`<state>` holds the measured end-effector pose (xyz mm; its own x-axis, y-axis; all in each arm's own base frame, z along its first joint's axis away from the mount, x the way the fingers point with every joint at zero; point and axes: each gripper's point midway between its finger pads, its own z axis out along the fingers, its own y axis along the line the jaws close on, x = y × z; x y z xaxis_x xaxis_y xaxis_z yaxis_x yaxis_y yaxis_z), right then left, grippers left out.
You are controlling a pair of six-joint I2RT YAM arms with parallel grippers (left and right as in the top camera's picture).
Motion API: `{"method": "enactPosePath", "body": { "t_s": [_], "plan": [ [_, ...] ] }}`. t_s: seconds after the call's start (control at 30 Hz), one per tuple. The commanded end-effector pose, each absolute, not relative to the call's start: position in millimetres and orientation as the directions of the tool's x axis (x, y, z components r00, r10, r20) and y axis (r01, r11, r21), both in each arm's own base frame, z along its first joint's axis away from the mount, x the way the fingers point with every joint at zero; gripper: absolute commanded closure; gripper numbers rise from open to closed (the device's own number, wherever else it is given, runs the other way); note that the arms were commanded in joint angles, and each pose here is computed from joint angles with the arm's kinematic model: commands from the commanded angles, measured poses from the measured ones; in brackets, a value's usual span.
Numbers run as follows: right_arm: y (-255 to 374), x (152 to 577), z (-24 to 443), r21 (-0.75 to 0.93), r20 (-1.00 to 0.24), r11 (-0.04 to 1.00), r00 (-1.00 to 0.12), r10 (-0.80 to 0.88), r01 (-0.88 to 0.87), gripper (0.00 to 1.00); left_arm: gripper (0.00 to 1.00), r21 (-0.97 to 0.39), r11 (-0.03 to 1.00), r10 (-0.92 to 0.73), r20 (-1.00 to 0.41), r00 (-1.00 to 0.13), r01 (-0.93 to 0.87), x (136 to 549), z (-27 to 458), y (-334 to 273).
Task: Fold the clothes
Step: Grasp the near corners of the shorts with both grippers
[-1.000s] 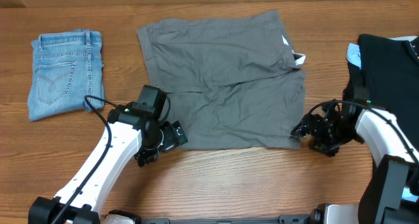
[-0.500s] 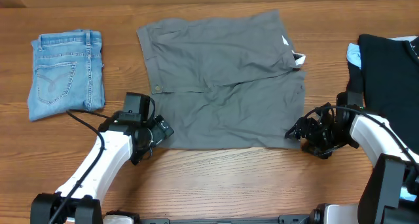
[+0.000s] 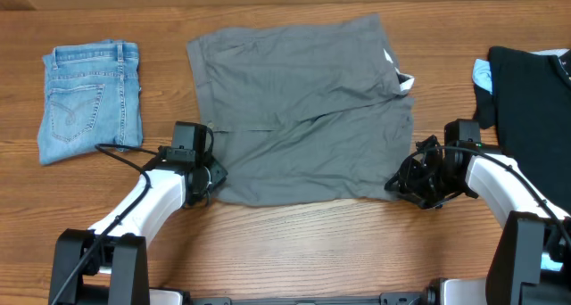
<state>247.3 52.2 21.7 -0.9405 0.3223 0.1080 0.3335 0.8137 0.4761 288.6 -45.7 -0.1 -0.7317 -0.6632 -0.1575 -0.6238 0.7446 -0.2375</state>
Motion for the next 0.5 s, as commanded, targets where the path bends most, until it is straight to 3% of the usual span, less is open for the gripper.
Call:
{"method": "enactPosePath", "body": {
  "t_s": [0.0, 0.07, 0.13, 0.27, 0.47],
  "plan": [
    [53.0, 250.0, 22.9, 0.485, 0.088, 0.813, -0.943, 0.32, 0.322, 0.7, 0.75, -0.11, 0.757, -0.651, -0.038, -0.758, -0.644, 245.9, -17.7, -40.2],
    [53.1, 250.7, 23.0, 0.486, 0.086, 0.814, -0.944, 0.32, 0.32, 0.68, 0.63, -0.077, 0.774, -0.631, -0.012, -0.776, -0.629, 235.4, -18.6, -38.7],
    [51.2, 244.9, 21.4, 0.465, 0.106, 0.82, -0.941, 0.321, 0.333, 0.62, 0.39, -0.072, 0.795, -0.604, -0.009, -0.797, -0.602, 233.6, -18.7, -38.5],
    [29.4, 234.7, 10.8, 0.318, 0.132, 0.846, -0.904, 0.406, 0.427, 0.57, 0.33, -0.072, 0.795, -0.604, -0.009, -0.797, -0.602, 233.5, -18.7, -38.5],
    [43.9, 234.8, 1.0, 0.407, 0.131, 0.806, -0.901, 0.414, 0.43, 0.58, 0.31, -0.047, 0.796, -0.604, 0.014, -0.797, -0.604, 225.4, -19.1, -37.3]
  ]
}}
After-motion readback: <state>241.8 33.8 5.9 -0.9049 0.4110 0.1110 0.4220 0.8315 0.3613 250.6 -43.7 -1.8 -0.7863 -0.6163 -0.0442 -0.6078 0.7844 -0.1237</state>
